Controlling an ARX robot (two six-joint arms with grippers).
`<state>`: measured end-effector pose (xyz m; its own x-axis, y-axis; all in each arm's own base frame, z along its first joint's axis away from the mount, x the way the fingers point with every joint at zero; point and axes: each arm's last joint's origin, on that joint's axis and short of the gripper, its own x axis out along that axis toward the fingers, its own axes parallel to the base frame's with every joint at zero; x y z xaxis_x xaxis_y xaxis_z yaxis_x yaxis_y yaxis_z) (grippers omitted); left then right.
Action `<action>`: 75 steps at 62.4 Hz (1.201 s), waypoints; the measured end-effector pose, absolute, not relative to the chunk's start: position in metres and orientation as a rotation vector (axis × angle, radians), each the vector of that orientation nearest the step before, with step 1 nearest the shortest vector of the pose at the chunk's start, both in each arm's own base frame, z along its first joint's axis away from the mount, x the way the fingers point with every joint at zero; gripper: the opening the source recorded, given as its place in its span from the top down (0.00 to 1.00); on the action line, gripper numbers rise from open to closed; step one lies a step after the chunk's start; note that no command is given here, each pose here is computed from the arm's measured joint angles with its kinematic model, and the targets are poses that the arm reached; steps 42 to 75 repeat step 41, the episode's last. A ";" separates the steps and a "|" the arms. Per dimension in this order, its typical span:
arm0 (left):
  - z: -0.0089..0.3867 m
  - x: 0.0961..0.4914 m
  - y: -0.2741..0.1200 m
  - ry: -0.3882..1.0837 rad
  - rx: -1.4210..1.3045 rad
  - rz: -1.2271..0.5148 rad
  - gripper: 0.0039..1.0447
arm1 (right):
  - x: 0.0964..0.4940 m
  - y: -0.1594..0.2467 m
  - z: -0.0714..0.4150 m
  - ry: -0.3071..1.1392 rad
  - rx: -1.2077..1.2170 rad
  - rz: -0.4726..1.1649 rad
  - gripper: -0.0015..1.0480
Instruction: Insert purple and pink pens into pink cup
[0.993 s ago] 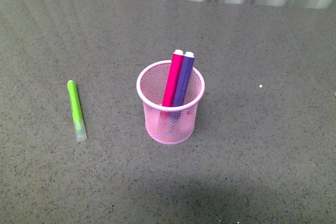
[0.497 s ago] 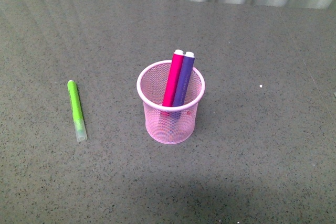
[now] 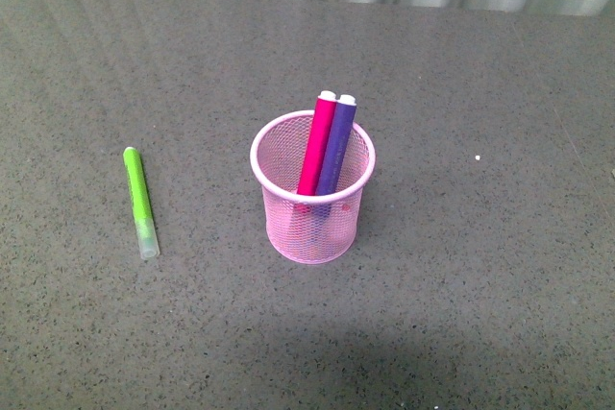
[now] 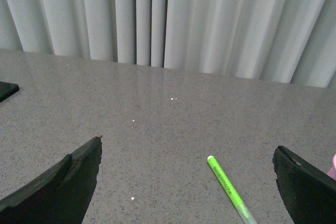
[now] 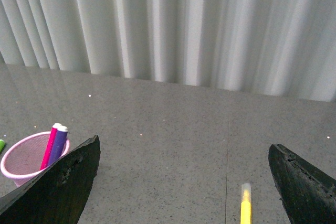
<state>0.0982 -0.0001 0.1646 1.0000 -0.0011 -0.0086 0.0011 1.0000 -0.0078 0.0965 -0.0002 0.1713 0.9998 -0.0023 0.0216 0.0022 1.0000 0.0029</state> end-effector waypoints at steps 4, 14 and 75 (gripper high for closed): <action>0.165 0.098 0.000 0.009 -0.008 -0.001 0.07 | 0.097 0.000 0.171 -0.022 0.003 -0.002 0.07; 0.165 0.098 0.000 0.009 -0.008 -0.001 0.07 | 0.097 0.000 0.171 -0.022 0.003 -0.002 0.07; 0.165 0.098 0.000 0.009 -0.008 -0.001 0.07 | 0.097 0.000 0.171 -0.022 0.003 -0.002 0.07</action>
